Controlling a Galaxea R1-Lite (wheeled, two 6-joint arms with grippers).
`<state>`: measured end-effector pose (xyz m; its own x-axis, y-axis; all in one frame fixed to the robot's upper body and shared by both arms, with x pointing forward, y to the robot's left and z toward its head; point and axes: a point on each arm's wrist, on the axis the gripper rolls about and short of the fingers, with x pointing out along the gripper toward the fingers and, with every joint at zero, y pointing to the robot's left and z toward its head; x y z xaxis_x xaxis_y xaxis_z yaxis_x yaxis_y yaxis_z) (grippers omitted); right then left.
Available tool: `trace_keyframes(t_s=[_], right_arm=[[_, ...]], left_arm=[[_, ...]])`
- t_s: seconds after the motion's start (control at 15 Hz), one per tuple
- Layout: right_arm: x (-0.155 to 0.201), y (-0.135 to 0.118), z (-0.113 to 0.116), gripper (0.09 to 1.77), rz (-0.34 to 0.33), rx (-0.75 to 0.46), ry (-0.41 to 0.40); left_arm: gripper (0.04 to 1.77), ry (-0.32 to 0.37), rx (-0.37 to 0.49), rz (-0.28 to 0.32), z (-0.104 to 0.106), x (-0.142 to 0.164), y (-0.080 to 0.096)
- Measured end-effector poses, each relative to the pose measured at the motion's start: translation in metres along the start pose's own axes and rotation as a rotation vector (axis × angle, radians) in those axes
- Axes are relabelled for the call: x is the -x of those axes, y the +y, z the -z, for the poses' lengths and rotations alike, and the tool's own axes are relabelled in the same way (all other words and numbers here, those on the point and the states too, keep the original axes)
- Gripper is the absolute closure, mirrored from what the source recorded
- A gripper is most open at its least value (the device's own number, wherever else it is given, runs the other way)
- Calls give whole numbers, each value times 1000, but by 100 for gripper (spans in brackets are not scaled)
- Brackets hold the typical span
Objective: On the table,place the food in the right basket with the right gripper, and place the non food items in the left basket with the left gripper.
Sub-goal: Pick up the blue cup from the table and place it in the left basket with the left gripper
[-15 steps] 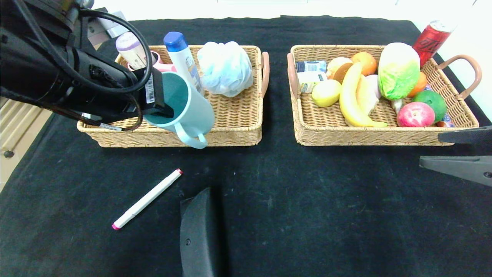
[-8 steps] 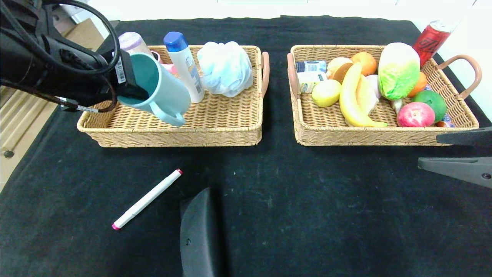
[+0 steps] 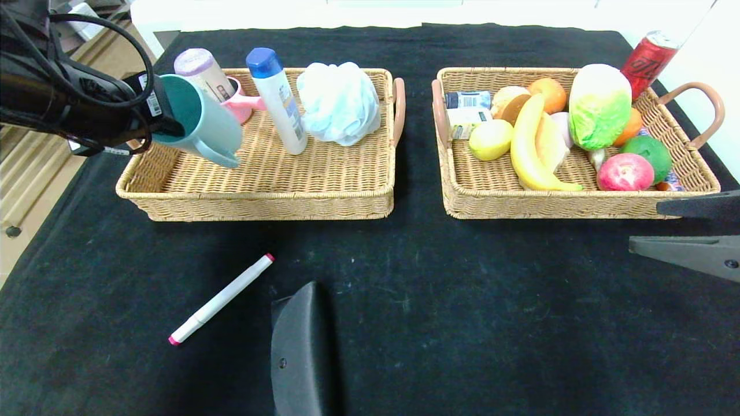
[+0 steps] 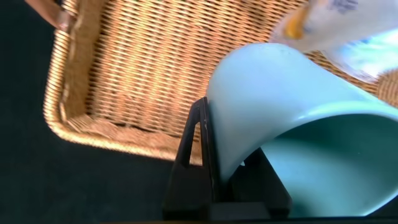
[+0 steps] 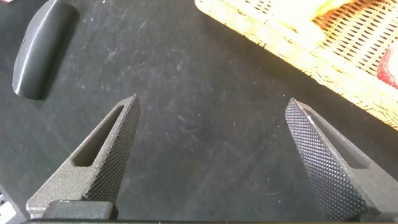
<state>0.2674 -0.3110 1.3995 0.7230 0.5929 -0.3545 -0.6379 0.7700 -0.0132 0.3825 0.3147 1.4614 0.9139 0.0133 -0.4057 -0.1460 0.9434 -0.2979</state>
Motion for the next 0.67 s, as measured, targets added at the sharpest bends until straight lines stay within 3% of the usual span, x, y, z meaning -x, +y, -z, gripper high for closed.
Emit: trace_keyframes(t_s=[0.67], right_arm=[[-1,0,1,15,-2,-1,4]], left_arm=[[163,-129,9,-88,-20,-43,40]])
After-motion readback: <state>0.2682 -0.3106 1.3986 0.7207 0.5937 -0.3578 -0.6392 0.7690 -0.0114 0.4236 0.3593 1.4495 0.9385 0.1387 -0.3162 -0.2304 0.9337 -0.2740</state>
